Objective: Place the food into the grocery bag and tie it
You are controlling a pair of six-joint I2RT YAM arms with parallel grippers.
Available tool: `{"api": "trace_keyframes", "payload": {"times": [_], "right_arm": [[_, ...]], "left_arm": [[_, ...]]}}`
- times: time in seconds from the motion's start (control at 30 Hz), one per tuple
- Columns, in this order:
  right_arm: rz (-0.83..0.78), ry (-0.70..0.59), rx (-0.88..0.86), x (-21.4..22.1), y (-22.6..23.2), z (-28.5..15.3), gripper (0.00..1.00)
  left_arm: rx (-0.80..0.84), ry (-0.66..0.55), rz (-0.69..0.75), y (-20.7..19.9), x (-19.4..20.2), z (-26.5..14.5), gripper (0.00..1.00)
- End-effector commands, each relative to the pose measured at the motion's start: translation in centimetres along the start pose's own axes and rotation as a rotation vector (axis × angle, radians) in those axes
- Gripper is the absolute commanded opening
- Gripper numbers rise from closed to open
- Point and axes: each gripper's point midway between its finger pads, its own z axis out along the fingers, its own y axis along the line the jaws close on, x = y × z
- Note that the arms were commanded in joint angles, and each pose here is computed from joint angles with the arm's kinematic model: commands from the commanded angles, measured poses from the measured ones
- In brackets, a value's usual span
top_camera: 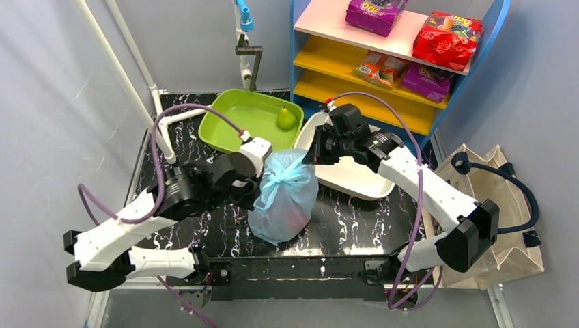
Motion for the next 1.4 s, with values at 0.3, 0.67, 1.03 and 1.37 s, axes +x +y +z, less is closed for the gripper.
{"api": "trace_keyframes", "payload": {"times": [0.3,0.67,1.03,1.37], "right_arm": [[0.031,-0.108,0.222,-3.5,-7.0,0.5,0.01],[0.034,-0.112,0.212,-4.0,-6.8,0.6,0.01],[0.003,-0.083,-0.079,-5.0,-0.1,-0.8,0.01],[-0.112,-0.036,-0.318,-6.5,8.9,-2.7,0.01]], "left_arm": [[-0.036,0.136,-0.114,4.4,9.0,-4.2,0.0],[-0.088,0.088,-0.122,6.4,9.3,-5.5,0.0],[-0.102,-0.024,-0.11,6.7,6.1,-6.3,0.0],[-0.201,-0.168,0.014,8.1,-0.2,-8.5,0.0]]}}
